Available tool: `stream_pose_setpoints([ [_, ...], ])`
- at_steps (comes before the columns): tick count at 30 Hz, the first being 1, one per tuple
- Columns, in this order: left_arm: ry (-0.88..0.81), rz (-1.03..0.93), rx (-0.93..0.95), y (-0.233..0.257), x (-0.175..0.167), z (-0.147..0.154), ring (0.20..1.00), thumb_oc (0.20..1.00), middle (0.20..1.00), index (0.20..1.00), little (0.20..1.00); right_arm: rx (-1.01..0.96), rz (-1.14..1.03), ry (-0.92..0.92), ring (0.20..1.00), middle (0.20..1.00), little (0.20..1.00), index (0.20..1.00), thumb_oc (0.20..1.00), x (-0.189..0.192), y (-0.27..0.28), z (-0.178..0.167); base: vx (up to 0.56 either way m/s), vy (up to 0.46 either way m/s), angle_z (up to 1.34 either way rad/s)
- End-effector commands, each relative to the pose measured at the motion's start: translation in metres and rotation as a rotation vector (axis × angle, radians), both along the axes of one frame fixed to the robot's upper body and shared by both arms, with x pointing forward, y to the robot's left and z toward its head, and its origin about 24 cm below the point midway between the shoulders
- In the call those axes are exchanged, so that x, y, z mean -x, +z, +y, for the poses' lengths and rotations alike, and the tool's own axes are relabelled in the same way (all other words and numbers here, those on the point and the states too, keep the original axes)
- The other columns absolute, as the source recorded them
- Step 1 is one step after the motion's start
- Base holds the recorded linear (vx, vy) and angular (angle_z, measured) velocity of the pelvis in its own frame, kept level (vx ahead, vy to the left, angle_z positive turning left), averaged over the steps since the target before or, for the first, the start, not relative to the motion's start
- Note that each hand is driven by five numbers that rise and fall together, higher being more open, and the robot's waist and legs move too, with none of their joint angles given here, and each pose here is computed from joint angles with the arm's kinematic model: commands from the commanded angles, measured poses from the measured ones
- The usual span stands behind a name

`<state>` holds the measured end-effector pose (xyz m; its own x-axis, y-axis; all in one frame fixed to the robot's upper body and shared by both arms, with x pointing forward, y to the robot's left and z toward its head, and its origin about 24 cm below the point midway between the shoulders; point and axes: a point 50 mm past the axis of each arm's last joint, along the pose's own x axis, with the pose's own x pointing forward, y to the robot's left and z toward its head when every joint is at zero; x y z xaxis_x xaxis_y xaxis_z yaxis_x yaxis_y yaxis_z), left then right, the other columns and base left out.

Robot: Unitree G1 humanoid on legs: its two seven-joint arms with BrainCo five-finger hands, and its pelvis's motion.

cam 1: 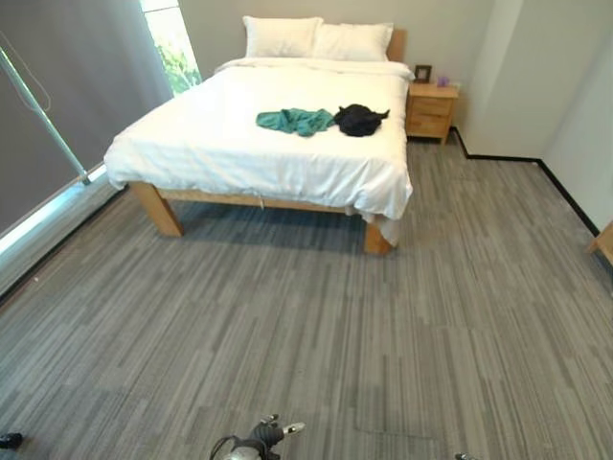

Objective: Pick up bed clothes into laundry basket.

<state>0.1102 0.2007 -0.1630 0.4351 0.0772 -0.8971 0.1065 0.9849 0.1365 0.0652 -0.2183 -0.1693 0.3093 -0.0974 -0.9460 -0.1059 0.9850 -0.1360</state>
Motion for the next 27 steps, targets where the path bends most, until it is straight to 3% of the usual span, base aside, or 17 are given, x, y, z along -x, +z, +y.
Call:
stream_pose_setpoints([
  [1,-0.039,0.02,-0.024,0.001,0.001,0.008,1.0,1.0,1.0,1.0,1.0,-0.019,-0.027,0.028,1.0,1.0,1.0,1.0,1.0,-0.018,0.001,0.007,0.0,0.0,0.0],
  [17,-0.027,-0.022,-0.009,0.003,-0.013,-0.004,1.0,1.0,1.0,1.0,1.0,0.005,-0.006,0.043,1.0,1.0,1.0,1.0,1.0,-0.016,0.001,0.003,0.01,0.015,-0.01],
  [21,0.064,-0.022,-0.037,0.004,-0.015,0.007,1.0,1.0,1.0,1.0,1.0,-0.023,-0.101,-0.183,1.0,1.0,1.0,1.0,1.0,-0.037,0.008,-0.009,0.0,0.12,-0.05],
  [23,0.325,-0.312,0.004,0.032,-0.061,0.029,1.0,1.0,1.0,1.0,1.0,-0.15,-0.384,-0.544,1.0,1.0,1.0,1.0,1.0,-0.078,0.027,-0.018,-0.06,0.142,-0.16],
  [27,0.235,-0.708,-0.019,0.101,-0.114,0.054,1.0,1.0,1.0,1.0,1.0,-0.289,-0.716,-0.612,1.0,1.0,1.0,1.0,1.0,-0.125,0.069,-0.023,-0.04,0.018,-0.11],
])
